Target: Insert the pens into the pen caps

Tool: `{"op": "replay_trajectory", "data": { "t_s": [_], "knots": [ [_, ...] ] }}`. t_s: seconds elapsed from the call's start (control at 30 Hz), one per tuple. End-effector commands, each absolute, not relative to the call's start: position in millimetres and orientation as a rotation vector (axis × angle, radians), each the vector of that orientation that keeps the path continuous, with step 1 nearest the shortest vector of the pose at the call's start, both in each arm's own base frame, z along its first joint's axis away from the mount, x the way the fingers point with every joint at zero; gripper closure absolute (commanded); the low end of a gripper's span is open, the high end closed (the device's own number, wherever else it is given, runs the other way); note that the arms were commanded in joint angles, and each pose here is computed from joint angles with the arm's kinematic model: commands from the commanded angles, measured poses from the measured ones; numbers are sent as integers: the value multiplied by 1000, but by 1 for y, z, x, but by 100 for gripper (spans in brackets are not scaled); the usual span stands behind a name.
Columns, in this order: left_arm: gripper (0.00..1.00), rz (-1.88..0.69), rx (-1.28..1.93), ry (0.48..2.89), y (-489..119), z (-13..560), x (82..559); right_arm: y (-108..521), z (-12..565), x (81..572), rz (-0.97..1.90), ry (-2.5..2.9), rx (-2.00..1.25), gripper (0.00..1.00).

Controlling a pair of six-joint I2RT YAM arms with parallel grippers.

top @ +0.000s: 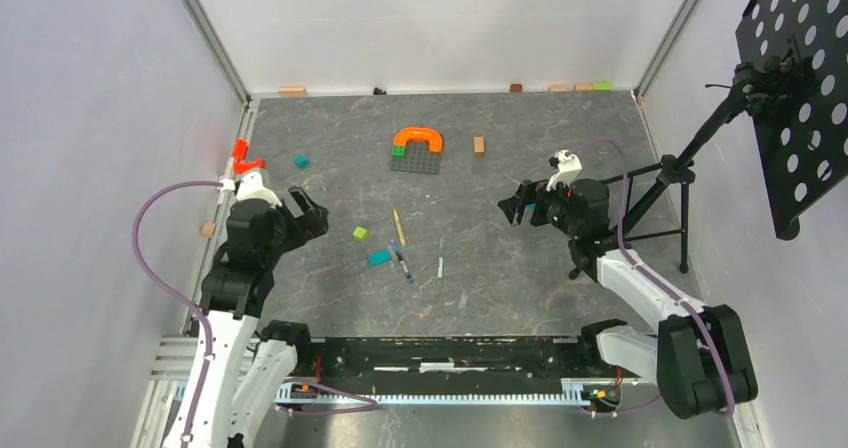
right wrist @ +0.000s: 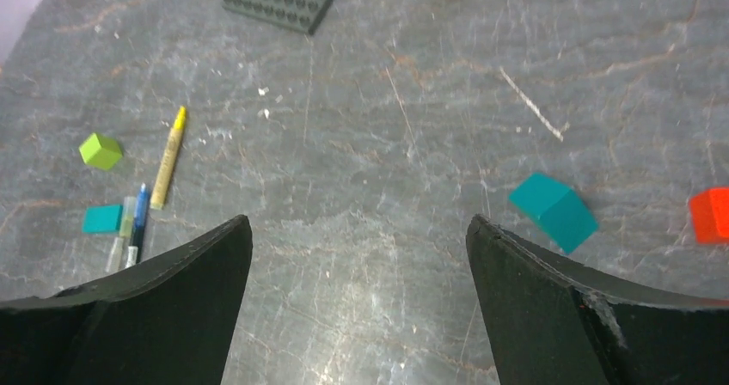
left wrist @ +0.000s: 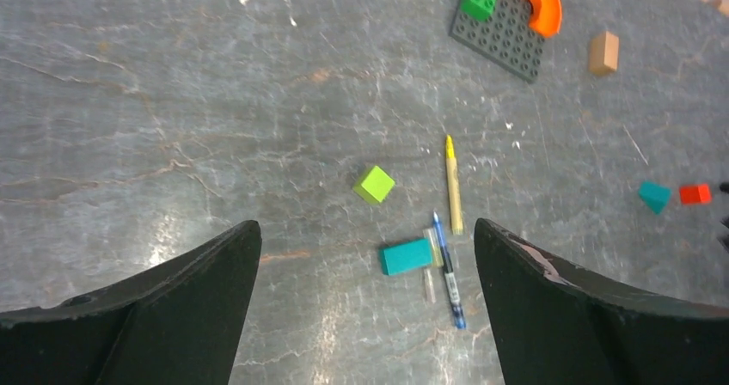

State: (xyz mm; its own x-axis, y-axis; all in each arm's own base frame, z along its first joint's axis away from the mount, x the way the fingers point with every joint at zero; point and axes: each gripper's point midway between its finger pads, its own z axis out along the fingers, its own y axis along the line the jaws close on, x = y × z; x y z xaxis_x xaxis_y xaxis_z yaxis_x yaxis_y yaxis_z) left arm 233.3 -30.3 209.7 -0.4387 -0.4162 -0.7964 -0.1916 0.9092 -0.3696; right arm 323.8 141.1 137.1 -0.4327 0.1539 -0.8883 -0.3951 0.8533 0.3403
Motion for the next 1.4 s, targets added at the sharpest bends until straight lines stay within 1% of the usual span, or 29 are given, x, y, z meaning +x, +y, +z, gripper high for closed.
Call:
{"op": "replay_trajectory", "data": {
  "t_s": [0.0, 0.1, 0.37, 0.53, 0.77, 1.07, 1.1, 1.2, 1.33, 1.37],
  "knots": [
    [0, -390, -356, 2099, -53, 212, 228, 144, 129, 329, 600, 2018, -182, 2],
    [0, -421, -301, 2122, -60, 210, 222, 154, 123, 327, 562, 2089, -227, 2],
    [0, -436, -198, 2191, -78, 195, 222, 187, 132, 319, 525, 2114, -312, 2],
    [0, -460, -135, 2245, -93, 184, 219, 206, 131, 302, 523, 2139, -382, 2],
    [0, -458, -100, 2306, -102, 172, 219, 226, 119, 275, 454, 2219, -351, 2],
    [0, -468, -96, 2330, -105, 168, 218, 260, 109, 257, 206, 2270, -314, 1],
    [0, -470, -94, 2329, -105, 168, 218, 263, 109, 257, 177, 2268, -306, 4],
    [0, -474, -90, 2324, -106, 169, 217, 274, 105, 256, 117, 2274, -289, 9],
    [0, -478, -87, 2314, -106, 171, 217, 292, 91, 254, 87, 2316, -300, 19],
    [0, -479, -86, 2313, -106, 171, 217, 296, 89, 254, 80, 2322, -308, 19]
  ]
}}
